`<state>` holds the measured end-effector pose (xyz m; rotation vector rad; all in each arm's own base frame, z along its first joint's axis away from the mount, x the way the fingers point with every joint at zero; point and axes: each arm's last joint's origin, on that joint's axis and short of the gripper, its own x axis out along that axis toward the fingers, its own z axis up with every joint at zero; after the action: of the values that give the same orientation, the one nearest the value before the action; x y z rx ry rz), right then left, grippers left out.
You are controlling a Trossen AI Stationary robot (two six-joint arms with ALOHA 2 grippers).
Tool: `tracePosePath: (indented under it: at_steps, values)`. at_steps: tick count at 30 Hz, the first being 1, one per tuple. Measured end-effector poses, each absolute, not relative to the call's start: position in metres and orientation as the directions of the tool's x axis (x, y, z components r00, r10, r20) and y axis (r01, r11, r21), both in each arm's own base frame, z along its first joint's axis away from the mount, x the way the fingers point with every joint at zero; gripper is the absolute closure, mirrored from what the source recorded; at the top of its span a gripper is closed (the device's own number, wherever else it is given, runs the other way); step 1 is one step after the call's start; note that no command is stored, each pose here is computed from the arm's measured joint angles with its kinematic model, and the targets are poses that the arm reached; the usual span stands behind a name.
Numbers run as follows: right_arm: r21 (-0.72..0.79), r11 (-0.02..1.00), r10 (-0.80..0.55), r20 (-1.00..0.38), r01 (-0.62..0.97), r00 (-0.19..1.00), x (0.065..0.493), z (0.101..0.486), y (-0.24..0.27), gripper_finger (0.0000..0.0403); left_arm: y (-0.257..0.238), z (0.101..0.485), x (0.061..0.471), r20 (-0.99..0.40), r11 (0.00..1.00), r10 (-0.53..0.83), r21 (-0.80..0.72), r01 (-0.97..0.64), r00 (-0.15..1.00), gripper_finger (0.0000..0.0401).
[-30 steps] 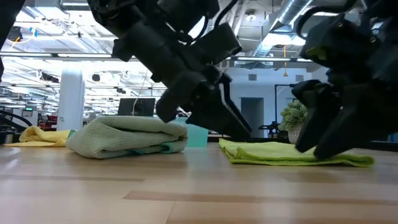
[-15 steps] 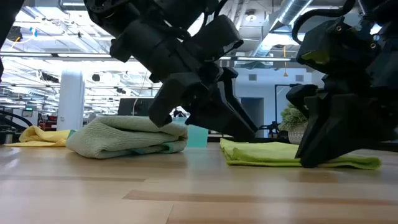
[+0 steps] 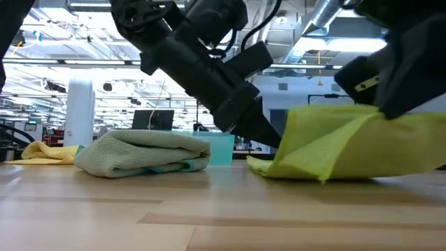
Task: Fold microfiber towels
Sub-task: Fold the light green microfiber cloth
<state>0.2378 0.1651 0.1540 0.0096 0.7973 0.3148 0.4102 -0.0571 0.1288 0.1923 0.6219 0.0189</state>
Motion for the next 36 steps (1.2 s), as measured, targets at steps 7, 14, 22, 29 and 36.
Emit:
tracePosePath:
  at_steps: [7,14,22,29,36]
  values:
    - [0.138,0.951,0.288,-0.713,-0.275,0.639,0.235,0.151,0.169,0.0385,-0.064,0.126,0.413,-0.561,0.977,-0.087,0.114,0.18,0.824,0.0349]
    - [0.146,0.952,0.291,-0.712,-0.27,0.639,0.234,0.152,0.17,0.0393,-0.065,0.093,0.419,-0.56,0.965,-0.139,0.11,0.239,0.817,0.0367]
    - [0.216,0.937,0.345,-0.702,-0.276,0.623,0.232,0.161,0.172,0.0393,-0.076,0.1,0.427,-0.55,0.929,-0.256,0.087,0.359,0.795,0.0385]
    - [0.237,0.928,0.37,-0.678,-0.287,0.635,0.224,0.186,0.171,0.0396,-0.096,0.115,0.431,-0.625,0.922,-0.086,0.244,0.299,0.776,0.0398]
    - [0.242,0.955,0.293,-0.675,-0.173,0.677,0.217,0.211,0.143,0.0393,-0.097,0.111,0.431,-0.644,0.899,-0.163,0.214,0.381,0.747,0.0401]
